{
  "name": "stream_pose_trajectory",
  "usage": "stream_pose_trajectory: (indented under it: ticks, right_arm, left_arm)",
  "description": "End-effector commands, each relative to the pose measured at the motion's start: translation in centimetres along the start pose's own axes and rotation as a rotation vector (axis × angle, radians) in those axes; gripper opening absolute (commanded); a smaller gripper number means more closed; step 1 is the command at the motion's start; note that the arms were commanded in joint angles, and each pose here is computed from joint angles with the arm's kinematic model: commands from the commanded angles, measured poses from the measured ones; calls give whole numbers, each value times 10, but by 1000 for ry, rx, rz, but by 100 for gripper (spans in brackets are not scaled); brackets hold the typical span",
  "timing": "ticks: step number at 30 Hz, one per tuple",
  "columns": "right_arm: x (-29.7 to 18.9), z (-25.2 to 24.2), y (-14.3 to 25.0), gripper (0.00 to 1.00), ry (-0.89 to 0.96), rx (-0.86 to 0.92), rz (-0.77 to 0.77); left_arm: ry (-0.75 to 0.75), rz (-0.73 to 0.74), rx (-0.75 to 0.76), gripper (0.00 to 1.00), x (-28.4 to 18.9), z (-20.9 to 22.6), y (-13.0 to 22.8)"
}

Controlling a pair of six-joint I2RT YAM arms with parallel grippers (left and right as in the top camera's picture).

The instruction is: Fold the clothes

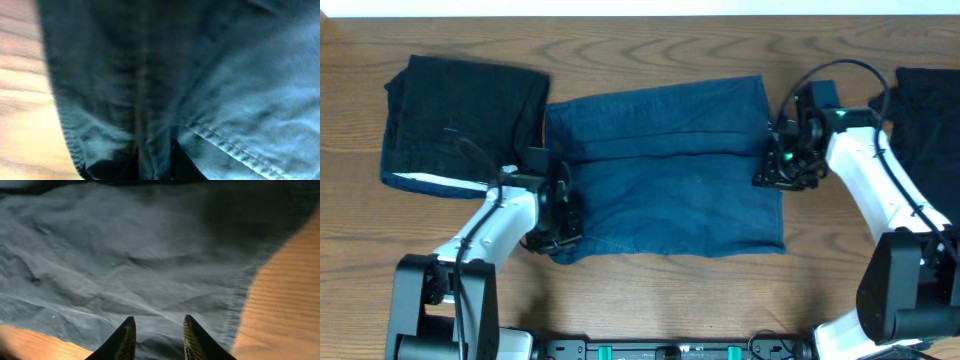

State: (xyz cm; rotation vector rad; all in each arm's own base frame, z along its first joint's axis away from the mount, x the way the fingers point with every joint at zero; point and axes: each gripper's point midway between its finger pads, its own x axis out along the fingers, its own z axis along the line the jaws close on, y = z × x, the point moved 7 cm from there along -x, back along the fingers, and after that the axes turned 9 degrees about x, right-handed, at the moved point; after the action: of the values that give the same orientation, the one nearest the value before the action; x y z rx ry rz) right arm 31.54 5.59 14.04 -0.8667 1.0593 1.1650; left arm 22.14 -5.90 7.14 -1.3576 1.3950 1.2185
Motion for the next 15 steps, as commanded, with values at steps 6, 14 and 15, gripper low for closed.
stream_pose_trajectory:
  ticks: [6,14,15]
  right_arm:
    - [25,-16,11,23,130,9,26]
    - [14,-48,21,27,206,213,90]
    - [11,-56,23,30,205,251,105]
  left_arm:
    - [19,42,91,13,5,-27,14]
    - [25,21,97,13,5,-28,10]
    - [26,18,98,13,5,-28,10]
